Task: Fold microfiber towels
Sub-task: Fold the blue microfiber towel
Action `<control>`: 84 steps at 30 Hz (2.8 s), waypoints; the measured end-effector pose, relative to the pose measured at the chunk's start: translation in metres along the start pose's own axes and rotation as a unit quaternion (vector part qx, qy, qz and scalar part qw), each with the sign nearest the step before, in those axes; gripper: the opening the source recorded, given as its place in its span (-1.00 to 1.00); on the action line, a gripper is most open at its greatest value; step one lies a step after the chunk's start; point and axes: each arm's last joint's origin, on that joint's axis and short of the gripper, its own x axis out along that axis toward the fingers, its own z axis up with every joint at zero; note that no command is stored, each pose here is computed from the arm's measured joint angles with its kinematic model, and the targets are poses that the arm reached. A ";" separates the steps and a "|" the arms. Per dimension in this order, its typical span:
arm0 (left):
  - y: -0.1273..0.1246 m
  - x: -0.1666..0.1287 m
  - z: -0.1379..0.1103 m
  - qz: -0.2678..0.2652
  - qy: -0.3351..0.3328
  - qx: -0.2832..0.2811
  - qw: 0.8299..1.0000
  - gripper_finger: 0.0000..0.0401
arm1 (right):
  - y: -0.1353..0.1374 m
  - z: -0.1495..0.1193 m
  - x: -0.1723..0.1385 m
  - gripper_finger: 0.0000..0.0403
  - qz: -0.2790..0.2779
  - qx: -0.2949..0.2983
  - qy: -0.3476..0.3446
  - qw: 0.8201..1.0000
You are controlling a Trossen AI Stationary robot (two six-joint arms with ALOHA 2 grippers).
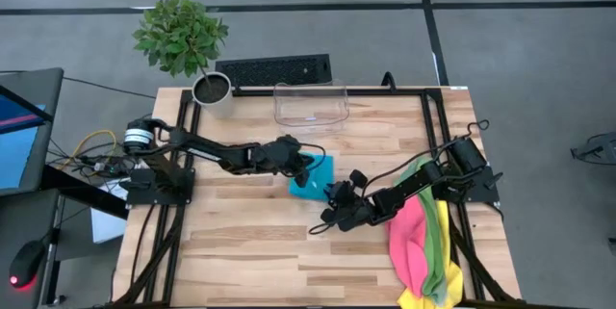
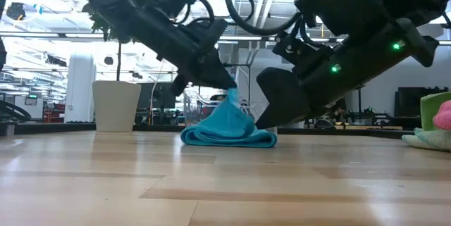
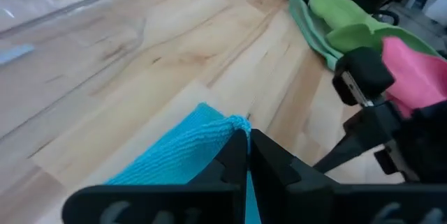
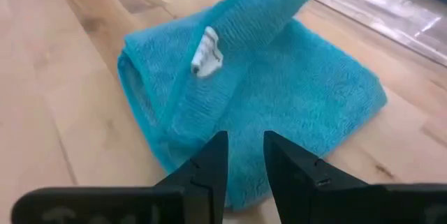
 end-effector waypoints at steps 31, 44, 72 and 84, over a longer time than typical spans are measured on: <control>-0.009 0.018 0.018 -0.033 -0.003 0.000 0.999 -1.00 | -0.005 -0.008 -0.004 -0.41 -0.030 0.005 0.023 0.999; -0.009 0.040 0.003 -0.036 0.005 -0.003 0.999 -0.83 | -0.006 -0.007 -0.007 -0.41 -0.030 0.001 0.022 0.999; -0.012 -0.050 0.035 -0.054 0.000 0.049 0.997 -0.32 | -0.018 -0.009 0.001 -0.31 0.037 0.081 -0.088 0.992; 0.019 -0.055 -0.025 -0.043 -0.033 -0.012 0.998 -0.32 | -0.016 -0.018 -0.002 -0.54 0.071 0.104 -0.053 0.991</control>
